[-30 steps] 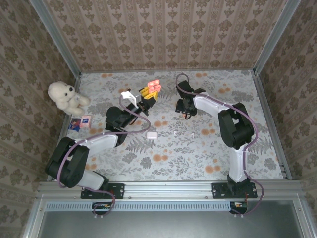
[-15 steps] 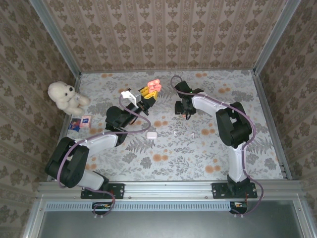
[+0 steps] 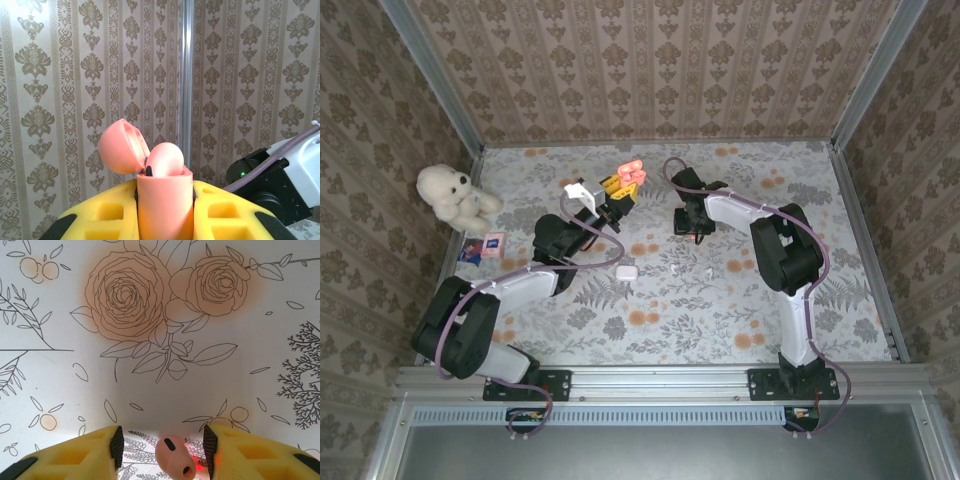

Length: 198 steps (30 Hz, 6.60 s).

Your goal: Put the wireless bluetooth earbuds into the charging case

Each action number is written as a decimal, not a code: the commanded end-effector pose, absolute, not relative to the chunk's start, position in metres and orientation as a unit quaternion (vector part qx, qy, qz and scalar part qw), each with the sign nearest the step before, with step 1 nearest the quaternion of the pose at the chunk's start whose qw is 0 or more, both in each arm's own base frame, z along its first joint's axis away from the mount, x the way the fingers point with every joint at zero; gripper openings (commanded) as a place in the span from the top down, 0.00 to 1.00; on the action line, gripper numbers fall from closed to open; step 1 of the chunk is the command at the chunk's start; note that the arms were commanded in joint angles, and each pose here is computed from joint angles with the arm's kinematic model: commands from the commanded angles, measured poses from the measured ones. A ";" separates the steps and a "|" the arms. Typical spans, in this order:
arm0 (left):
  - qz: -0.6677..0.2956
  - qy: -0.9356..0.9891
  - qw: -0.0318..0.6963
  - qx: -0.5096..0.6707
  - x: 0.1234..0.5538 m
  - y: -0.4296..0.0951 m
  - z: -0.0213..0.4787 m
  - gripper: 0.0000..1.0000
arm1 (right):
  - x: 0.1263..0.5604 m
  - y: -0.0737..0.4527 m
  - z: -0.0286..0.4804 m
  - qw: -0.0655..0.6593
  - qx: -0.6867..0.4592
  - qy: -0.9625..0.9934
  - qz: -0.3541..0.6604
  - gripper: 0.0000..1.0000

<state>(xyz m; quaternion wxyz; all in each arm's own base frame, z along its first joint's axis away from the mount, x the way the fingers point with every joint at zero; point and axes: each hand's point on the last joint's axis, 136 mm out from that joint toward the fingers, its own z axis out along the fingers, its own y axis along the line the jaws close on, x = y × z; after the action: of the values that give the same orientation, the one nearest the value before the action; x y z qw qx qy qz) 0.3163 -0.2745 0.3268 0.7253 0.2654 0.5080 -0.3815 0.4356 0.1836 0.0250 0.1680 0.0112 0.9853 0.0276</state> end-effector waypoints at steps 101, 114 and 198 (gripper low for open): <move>-0.385 0.479 0.744 0.261 0.307 -0.270 0.350 1.00 | 0.372 0.136 0.006 0.147 0.059 0.978 -0.132 0.45; -0.387 0.481 0.742 0.261 0.308 -0.272 0.348 1.00 | 0.349 0.131 0.015 0.148 0.068 0.980 -0.117 0.47; -0.388 0.483 0.741 0.258 0.308 -0.275 0.346 1.00 | 0.337 0.197 0.030 0.163 -0.206 0.965 0.004 0.52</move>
<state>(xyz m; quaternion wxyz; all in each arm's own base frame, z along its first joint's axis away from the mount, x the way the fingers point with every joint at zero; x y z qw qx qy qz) 0.3138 -0.2772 0.3278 0.7253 0.2642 0.5070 -0.3835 0.3332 0.2033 0.0219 0.1533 -0.2177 0.9639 0.0084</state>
